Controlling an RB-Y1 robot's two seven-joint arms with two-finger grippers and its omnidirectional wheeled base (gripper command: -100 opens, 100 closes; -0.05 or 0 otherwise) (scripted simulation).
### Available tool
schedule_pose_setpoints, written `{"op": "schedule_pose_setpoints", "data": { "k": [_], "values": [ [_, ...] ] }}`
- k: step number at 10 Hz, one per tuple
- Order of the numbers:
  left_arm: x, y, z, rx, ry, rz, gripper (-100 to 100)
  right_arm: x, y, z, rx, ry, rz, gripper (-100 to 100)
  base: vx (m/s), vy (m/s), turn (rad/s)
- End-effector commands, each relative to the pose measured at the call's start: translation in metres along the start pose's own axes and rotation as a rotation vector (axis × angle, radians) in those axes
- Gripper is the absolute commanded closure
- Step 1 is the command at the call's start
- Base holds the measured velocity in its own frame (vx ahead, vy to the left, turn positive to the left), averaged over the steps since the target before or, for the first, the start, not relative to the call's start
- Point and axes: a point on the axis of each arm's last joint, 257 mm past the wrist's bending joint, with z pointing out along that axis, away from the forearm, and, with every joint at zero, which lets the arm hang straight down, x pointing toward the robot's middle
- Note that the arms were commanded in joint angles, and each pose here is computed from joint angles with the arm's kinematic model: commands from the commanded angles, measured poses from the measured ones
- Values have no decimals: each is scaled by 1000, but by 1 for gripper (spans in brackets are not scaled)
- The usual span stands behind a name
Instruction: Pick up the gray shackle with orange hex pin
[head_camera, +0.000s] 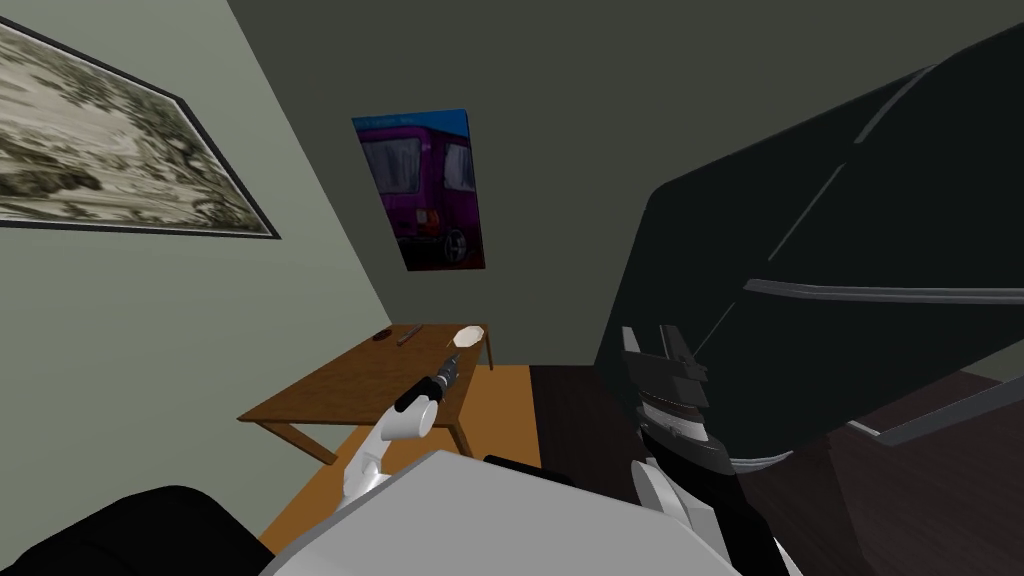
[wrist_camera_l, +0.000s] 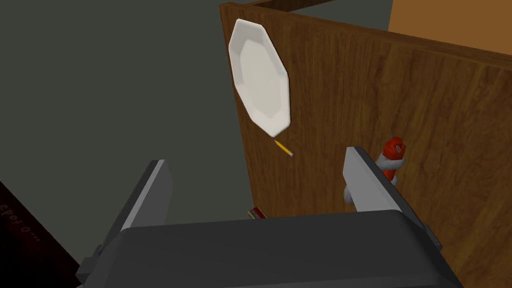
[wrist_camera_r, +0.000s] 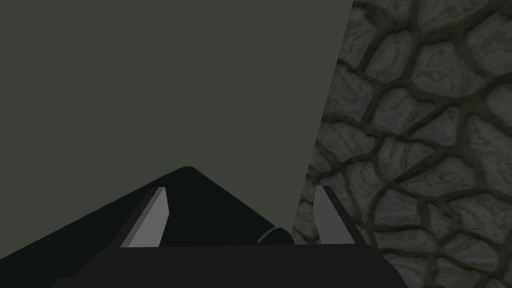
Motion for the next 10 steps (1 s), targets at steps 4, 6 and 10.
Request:
{"op": "schedule_pose_setpoints", "data": {
  "k": [4, 6, 10],
  "values": [
    [-14, 39, 7, -129, -11, -22, -100, 0, 0, 0, 0, 0, 0, 0, 45, -8, 18],
    [-26, 67, 11, -222, -24, -39, -100, 0, 0, 0, 0, 0, 0, 0, 62, -5, 33],
    [-44, 104, 13, -357, -41, -56, -100, 0, 0, 0, 0, 0, 0, 0, 71, 12, 29]
  ]
}}
